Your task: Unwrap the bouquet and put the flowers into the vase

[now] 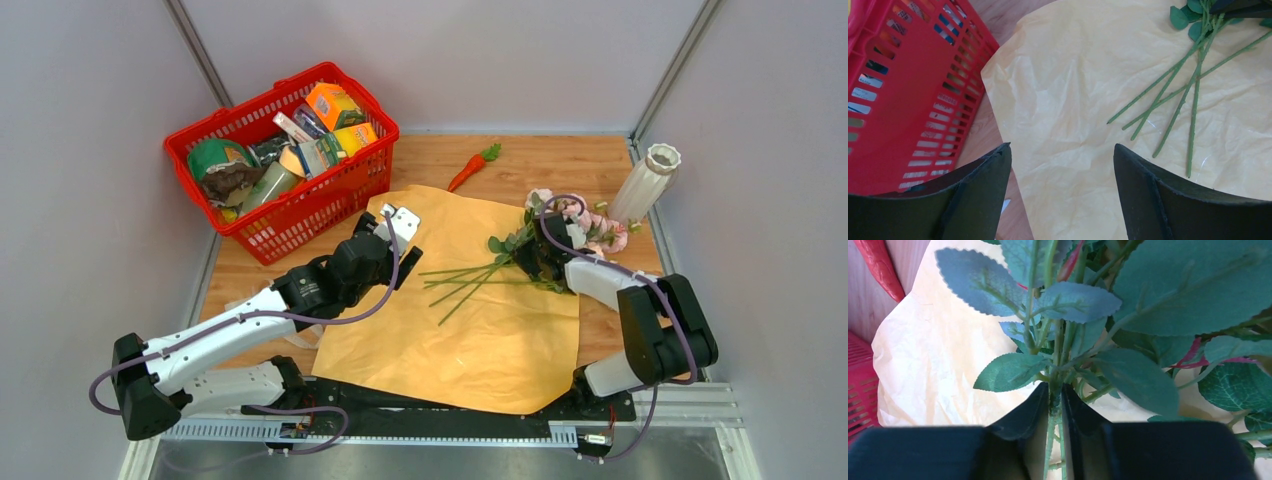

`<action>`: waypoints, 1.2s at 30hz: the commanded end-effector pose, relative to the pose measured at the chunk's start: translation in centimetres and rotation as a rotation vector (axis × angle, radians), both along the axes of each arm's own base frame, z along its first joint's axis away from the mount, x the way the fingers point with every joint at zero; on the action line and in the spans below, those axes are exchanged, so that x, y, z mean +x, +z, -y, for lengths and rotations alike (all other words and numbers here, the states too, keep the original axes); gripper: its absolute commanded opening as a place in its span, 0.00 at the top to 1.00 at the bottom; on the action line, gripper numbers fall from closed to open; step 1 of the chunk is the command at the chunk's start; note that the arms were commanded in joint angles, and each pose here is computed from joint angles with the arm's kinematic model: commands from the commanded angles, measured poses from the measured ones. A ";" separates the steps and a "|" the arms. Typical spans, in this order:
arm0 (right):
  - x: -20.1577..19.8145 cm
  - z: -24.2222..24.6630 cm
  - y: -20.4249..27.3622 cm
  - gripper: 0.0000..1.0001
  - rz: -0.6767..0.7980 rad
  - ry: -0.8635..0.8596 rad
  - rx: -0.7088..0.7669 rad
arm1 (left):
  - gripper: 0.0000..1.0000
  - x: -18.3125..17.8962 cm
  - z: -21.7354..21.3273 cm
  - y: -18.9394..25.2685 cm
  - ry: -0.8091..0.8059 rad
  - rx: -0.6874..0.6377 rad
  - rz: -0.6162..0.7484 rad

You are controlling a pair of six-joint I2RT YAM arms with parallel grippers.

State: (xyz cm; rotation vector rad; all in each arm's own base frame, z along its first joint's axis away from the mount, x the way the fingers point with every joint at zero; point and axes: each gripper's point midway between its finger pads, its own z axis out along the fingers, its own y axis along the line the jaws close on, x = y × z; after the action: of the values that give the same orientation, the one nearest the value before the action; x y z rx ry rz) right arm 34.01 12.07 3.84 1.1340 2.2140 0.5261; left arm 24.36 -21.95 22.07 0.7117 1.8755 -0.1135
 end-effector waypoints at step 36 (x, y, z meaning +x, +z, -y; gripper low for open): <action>2.2 4.1 39.9 1.00 1.175 0.132 -0.801 | 0.22 0.0 0.1 0.4 -0.018 0.019 0.003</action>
State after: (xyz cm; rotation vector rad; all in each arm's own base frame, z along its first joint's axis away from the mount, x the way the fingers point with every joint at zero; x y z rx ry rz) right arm 36.38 10.59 34.70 0.3265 1.4797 0.4730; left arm 24.40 -21.73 21.05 0.7383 1.9026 -0.0758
